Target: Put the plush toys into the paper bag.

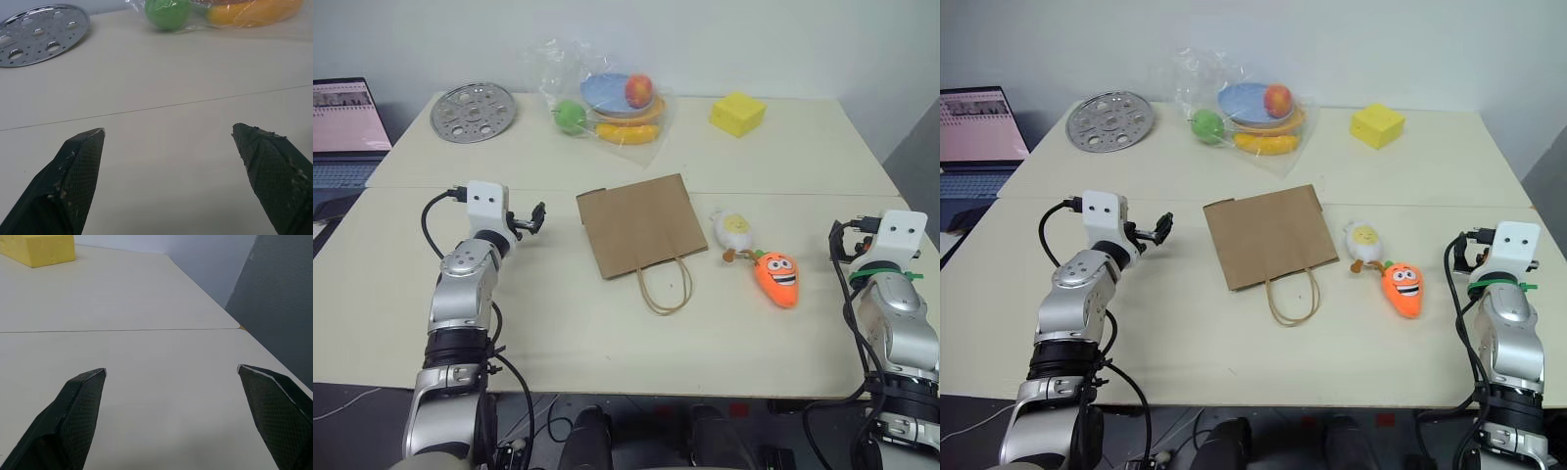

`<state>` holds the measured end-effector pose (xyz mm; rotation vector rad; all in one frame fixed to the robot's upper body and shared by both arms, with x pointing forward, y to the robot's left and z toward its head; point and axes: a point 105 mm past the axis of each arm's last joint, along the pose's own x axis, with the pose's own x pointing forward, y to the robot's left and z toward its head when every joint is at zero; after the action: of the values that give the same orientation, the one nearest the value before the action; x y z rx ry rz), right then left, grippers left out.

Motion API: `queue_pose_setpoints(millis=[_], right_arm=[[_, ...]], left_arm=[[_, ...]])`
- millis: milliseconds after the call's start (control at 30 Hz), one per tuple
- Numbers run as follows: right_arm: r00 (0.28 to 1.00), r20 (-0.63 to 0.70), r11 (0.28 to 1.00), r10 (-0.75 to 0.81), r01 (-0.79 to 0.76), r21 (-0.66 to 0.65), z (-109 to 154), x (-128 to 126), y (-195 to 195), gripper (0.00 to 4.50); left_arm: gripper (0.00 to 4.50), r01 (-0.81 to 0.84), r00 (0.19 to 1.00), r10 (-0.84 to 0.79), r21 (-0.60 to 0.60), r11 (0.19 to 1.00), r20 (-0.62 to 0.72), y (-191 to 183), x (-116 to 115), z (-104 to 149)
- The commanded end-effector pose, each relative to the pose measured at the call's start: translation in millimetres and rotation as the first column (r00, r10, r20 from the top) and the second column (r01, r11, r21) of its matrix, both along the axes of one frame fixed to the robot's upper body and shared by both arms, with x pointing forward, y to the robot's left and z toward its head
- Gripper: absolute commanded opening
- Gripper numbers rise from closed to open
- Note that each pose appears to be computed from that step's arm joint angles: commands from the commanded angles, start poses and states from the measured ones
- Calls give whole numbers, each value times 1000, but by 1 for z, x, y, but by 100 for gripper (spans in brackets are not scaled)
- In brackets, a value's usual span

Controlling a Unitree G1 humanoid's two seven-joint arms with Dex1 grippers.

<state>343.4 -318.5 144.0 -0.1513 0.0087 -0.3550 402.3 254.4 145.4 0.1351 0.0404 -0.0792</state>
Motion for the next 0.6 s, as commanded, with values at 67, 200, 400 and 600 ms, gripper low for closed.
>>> queue_pose_setpoints(millis=[67,200,400,600], right_arm=[[998,55,999,16,-14,-35,19,-2,1,450],[999,53,999,-3,5,-40,18,-5,-5,450],[999,51,999,16,-14,-43,19,-4,-2,450],[998,50,999,23,-21,-38,19,-3,1,450]], left_arm=[[447,1,997,0,-13,1000,75,6,-1,24],[447,32,996,-28,-37,999,87,1,-2,24],[447,21,997,-21,-8,1000,74,6,-6,20],[447,65,995,-65,-3,998,71,2,-8,24]])
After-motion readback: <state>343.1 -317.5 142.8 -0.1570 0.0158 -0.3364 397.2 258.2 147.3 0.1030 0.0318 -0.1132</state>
